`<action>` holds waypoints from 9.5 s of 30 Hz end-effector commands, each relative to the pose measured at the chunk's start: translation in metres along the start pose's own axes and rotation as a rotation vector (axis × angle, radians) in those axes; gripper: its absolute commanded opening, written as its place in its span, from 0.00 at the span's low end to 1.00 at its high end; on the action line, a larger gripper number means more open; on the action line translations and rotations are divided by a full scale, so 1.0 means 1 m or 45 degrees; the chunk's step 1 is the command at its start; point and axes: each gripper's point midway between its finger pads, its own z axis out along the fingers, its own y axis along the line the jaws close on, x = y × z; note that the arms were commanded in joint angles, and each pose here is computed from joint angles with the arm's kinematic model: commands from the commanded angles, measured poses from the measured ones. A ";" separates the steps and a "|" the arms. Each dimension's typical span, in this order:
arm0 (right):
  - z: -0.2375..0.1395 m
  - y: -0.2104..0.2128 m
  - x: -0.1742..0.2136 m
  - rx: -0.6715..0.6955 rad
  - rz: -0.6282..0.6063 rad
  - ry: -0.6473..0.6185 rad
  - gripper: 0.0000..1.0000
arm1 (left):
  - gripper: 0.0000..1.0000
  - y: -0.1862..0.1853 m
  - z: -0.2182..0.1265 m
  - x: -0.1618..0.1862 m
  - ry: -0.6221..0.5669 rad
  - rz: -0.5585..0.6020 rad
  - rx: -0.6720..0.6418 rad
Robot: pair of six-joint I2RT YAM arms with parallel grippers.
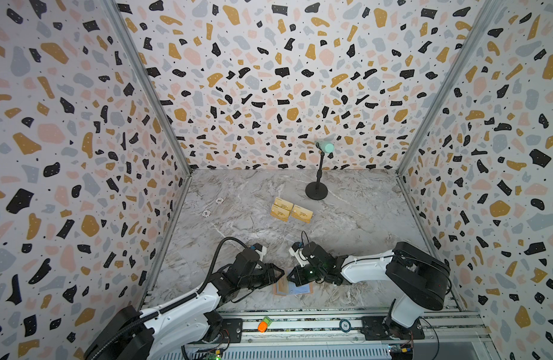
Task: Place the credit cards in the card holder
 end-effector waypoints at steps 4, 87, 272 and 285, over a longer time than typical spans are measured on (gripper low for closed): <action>0.000 -0.001 0.003 0.010 0.001 0.003 0.00 | 0.45 -0.013 0.005 -0.001 0.019 0.002 0.092; -0.057 0.015 -0.019 -0.180 -0.135 -0.144 0.05 | 0.50 -0.016 0.041 -0.024 0.041 0.071 -0.210; -0.052 -0.004 -0.021 -0.213 0.068 0.022 0.00 | 0.37 0.060 0.025 0.007 0.231 0.342 -0.571; -0.034 0.001 -0.025 -0.162 -0.014 0.133 0.00 | 0.36 0.059 0.027 0.008 0.214 0.336 -0.558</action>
